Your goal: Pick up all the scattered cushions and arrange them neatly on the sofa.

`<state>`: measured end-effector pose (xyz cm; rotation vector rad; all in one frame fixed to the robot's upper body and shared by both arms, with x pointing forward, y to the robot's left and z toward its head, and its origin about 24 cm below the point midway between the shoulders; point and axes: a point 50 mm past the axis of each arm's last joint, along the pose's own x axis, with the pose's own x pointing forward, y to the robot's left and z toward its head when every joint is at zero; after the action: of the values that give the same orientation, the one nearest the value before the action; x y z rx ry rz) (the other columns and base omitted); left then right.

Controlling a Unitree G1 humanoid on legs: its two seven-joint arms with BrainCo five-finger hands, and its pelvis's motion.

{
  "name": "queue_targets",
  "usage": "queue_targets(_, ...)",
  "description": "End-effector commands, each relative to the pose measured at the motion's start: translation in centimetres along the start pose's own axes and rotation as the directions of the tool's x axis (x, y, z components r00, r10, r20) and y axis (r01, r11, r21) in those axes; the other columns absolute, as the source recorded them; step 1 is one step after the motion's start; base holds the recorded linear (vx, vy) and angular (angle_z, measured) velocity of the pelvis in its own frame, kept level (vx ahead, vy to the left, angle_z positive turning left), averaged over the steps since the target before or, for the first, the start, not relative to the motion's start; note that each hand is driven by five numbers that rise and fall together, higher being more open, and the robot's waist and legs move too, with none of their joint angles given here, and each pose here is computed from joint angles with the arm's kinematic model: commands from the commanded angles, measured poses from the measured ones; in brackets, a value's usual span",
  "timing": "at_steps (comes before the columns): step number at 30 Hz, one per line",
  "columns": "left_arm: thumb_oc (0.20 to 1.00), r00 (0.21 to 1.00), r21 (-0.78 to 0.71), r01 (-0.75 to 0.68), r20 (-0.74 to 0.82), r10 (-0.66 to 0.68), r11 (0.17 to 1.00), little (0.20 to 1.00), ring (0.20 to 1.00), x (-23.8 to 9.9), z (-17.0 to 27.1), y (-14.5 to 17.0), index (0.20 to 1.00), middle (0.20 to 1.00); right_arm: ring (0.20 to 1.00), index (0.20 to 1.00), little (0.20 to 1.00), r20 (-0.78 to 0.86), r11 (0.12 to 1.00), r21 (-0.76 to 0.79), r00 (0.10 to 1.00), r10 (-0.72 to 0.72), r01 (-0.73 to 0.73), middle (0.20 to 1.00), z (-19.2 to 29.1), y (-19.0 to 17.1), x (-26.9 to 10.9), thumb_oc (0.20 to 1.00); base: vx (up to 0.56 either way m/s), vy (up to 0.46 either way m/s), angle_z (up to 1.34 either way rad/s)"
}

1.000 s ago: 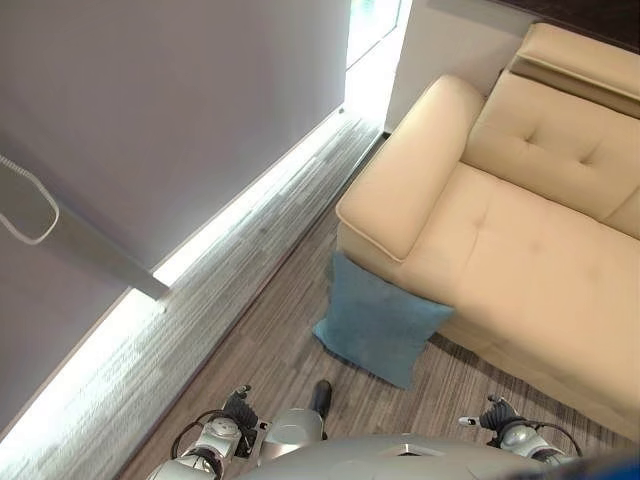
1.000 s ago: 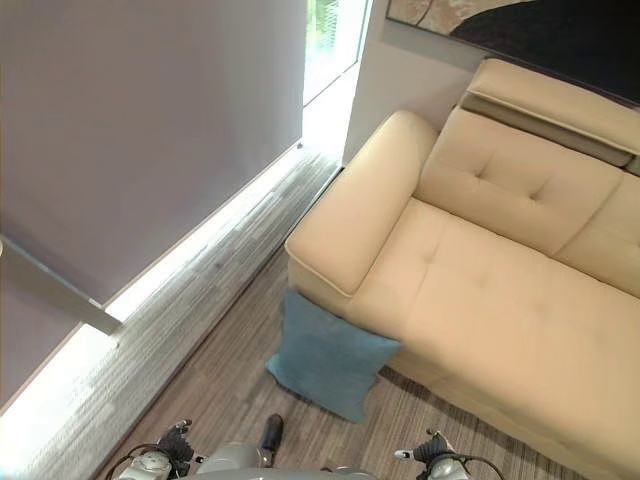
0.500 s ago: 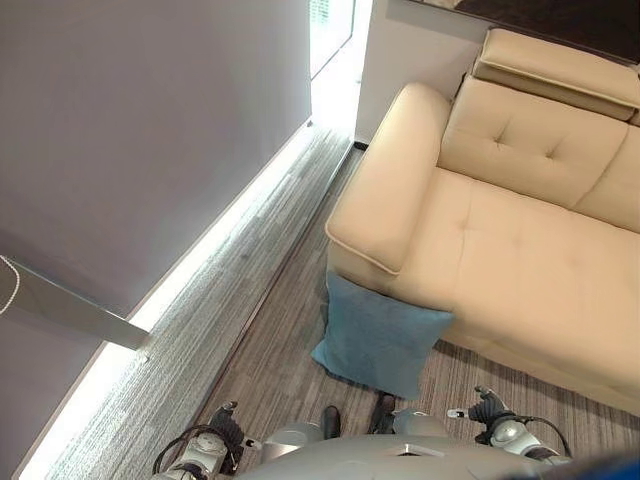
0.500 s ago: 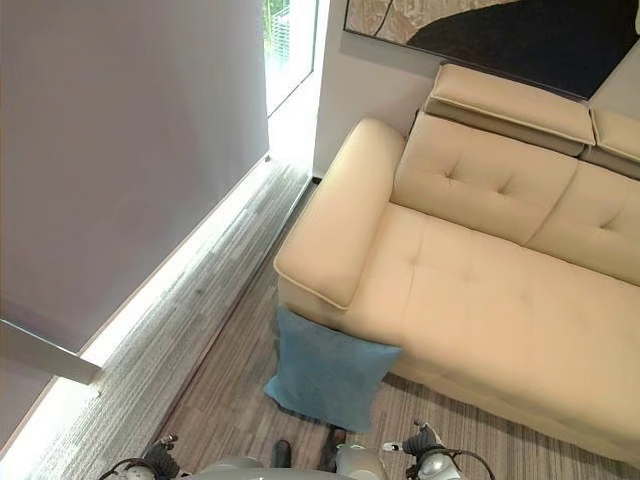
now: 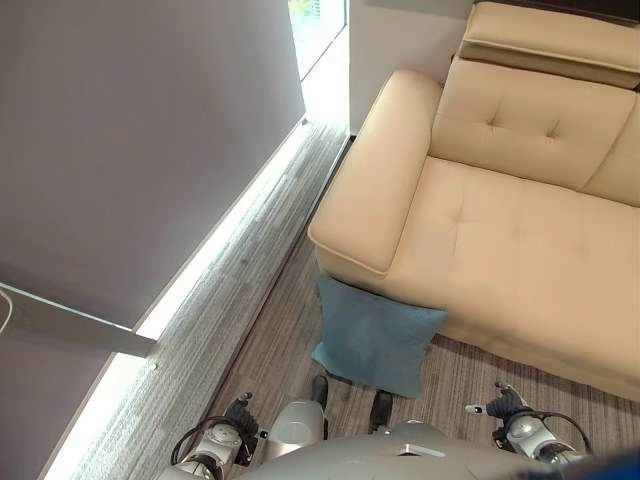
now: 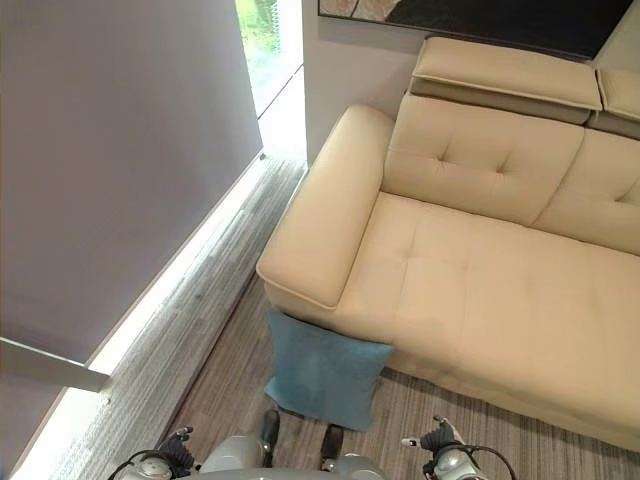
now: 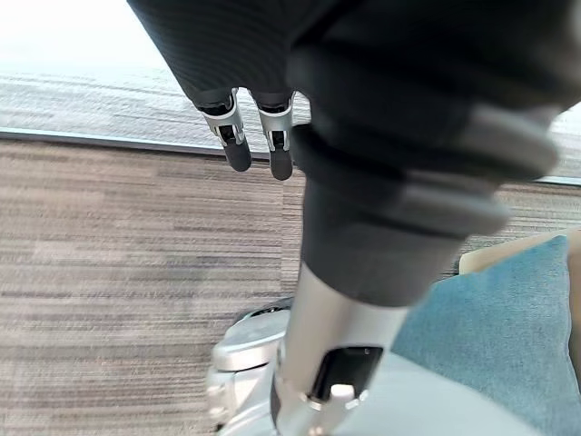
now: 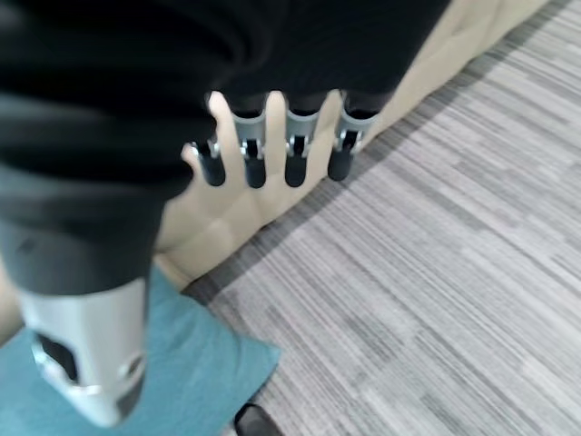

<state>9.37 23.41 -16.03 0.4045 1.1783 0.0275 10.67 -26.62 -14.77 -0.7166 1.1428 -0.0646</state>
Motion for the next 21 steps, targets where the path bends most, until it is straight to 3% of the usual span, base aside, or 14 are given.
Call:
queue_targets(1,1.000,1.000,0.027,-0.022,0.020,0.022,0.999,1.000,1.000,0.3,1.0,0.9,1.000,1.000,1.000,1.000,1.000,0.012,1.000,-0.012,1.000,-0.007,0.007,1.000,0.4,-0.1,0.1,1.000,0.08,0.205,-0.14)
queue_targets(11,1.000,0.994,-0.050,-0.090,0.061,0.093,0.995,1.000,1.000,0.4,2.1,2.7,1.000,1.000,1.000,1.000,1.000,0.050,0.997,0.075,0.998,-0.038,0.034,1.000,2.2,-0.6,0.3,1.000,0.01,0.063,-0.11)
queue_targets(16,1.000,0.942,-0.235,-0.131,0.275,0.195,0.963,1.000,1.000,0.3,9.3,4.3,1.000,1.000,1.000,1.000,1.000,0.142,0.963,0.236,0.975,-0.168,0.132,1.000,6.4,-3.6,0.8,1.000,-0.24,-0.028,-0.06)
queue_targets(21,1.000,0.785,-0.398,-0.104,0.530,0.321,0.912,1.000,1.000,-2.1,19.1,6.0,1.000,1.000,1.000,1.000,1.000,0.354,0.895,0.399,0.866,-0.353,0.201,1.000,15.0,-7.4,-0.5,1.000,-0.22,0.004,-0.13)
